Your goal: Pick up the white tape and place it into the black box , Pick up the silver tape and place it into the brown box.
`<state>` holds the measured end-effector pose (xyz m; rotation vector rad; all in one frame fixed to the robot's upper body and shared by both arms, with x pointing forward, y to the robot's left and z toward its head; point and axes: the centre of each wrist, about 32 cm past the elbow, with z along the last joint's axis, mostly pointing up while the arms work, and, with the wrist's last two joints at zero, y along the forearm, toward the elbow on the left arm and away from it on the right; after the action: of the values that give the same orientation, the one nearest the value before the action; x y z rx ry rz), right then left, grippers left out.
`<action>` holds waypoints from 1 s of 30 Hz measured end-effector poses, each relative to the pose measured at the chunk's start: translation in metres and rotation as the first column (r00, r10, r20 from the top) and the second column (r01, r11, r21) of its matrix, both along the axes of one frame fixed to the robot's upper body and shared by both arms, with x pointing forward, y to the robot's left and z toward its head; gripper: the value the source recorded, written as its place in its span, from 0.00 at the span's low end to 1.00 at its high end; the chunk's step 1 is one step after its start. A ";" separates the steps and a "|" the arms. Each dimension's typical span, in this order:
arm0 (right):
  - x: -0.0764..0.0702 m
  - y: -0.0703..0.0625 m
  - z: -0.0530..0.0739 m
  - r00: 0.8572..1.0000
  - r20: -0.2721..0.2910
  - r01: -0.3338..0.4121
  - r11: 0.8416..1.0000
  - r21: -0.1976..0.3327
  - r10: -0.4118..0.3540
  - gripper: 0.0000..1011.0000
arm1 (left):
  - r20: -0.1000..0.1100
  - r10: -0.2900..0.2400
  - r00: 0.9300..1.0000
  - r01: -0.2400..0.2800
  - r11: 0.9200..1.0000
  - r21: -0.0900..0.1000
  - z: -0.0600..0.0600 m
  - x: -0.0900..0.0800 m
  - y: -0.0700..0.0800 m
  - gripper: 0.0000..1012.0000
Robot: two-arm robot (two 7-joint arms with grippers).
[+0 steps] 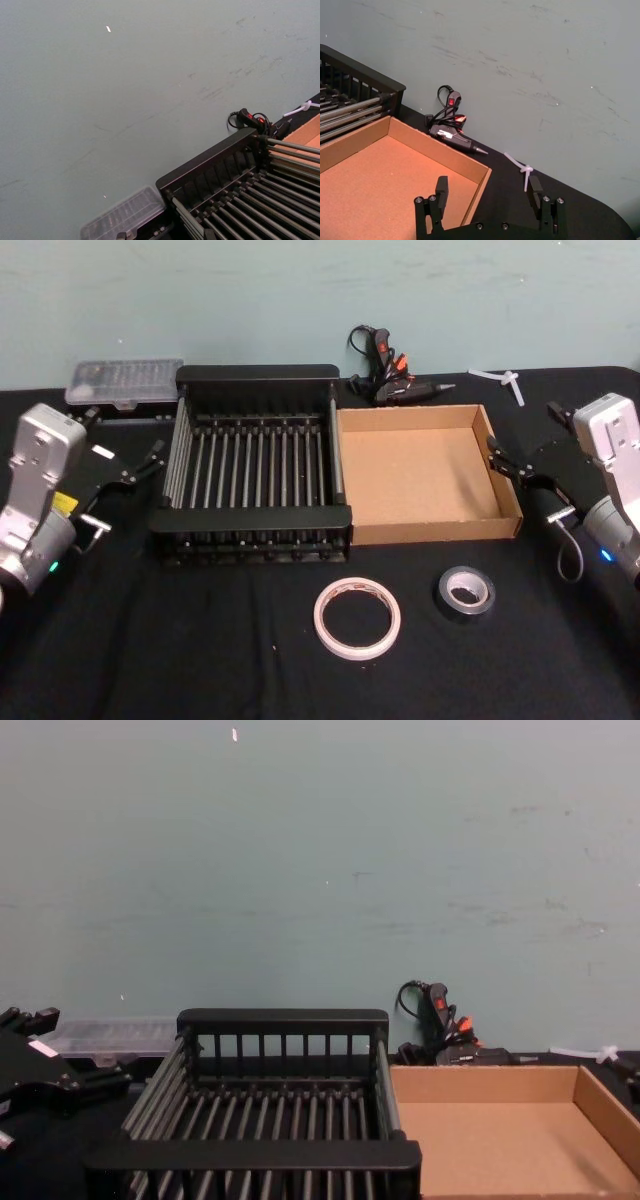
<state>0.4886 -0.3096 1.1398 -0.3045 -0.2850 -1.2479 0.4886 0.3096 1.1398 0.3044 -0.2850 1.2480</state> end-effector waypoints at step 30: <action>0.000 0.000 0.000 1.000 0.000 0.000 1.000 0.000 0.000 0.99 | 0.000 0.000 1.000 0.000 1.000 0.000 0.000 0.000 0.000 0.99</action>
<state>0.4886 -0.3096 1.1398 -0.3045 -0.2849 -1.2479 0.4886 0.3097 1.1398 0.3045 -0.2851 1.2480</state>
